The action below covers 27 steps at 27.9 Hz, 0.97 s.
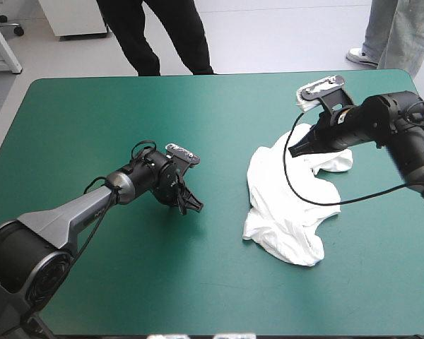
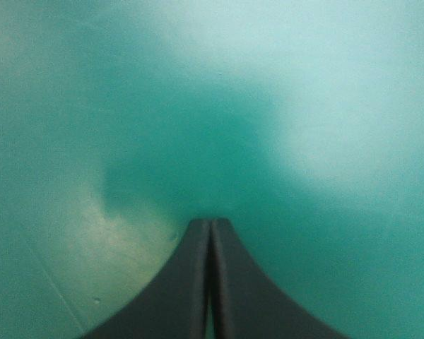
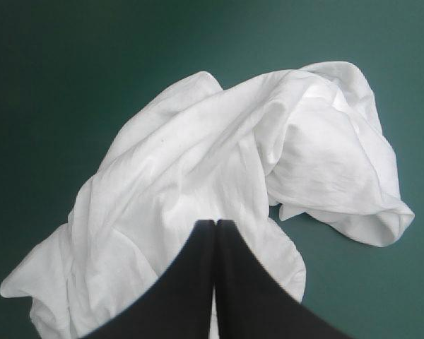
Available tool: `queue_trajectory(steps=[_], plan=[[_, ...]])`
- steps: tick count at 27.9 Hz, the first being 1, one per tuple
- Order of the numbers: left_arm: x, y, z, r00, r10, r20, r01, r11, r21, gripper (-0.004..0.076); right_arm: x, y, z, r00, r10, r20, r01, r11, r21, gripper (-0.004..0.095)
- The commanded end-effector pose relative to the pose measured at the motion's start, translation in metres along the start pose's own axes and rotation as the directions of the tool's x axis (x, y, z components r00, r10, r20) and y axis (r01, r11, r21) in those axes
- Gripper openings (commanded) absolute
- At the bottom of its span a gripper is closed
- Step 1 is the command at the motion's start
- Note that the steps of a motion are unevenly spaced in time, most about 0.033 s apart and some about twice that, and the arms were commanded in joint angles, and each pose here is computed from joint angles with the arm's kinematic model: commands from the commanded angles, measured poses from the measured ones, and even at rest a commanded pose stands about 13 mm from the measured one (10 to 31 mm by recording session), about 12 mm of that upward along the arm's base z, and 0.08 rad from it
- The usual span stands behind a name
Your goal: Fold the cloth
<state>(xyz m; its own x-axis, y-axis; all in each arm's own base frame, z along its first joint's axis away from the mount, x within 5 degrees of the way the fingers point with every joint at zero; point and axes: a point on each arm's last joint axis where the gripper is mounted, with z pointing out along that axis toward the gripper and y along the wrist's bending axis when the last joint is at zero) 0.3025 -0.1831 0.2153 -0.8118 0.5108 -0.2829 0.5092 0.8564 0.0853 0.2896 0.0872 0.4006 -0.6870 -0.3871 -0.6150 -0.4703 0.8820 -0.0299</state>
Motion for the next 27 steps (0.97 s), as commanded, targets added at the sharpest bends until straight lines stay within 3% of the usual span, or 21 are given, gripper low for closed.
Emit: queue_trajectory(steps=[1, 15, 18, 23, 27], plan=[[-0.007, 0.002, -0.025, 0.996, -0.010, 0.088, 0.010, 1.000, 0.001, -0.0009, -0.008, 0.001, -0.021, 0.995, -0.008, 0.104, 0.006, 1.000, 0.021, -0.0017], [-0.007, 0.002, -0.025, 0.996, -0.004, 0.088, 0.004, 1.000, -0.004, -0.0009, -0.008, 0.001, -0.021, 0.995, -0.008, 0.104, 0.006, 1.000, 0.021, -0.0017], [-0.008, 0.008, -0.036, 0.997, 0.033, 0.073, -0.029, 0.998, -0.056, -0.0009, -0.008, 0.001, -0.021, 0.995, -0.008, 0.104, 0.006, 1.000, 0.021, -0.0017], [-0.013, 0.031, -0.129, 0.977, 0.046, 0.208, 0.002, 0.975, -0.224, -0.0009, -0.008, 0.001, -0.021, 0.995, -0.008, 0.104, 0.006, 1.000, 0.021, -0.0017], [0.027, 0.050, -0.292, 0.817, 0.061, 0.574, 0.111, 0.959, -0.260, 0.0004, -0.009, 0.001, -0.021, 0.994, -0.004, 0.110, 0.001, 1.000, 0.022, -0.0016]])
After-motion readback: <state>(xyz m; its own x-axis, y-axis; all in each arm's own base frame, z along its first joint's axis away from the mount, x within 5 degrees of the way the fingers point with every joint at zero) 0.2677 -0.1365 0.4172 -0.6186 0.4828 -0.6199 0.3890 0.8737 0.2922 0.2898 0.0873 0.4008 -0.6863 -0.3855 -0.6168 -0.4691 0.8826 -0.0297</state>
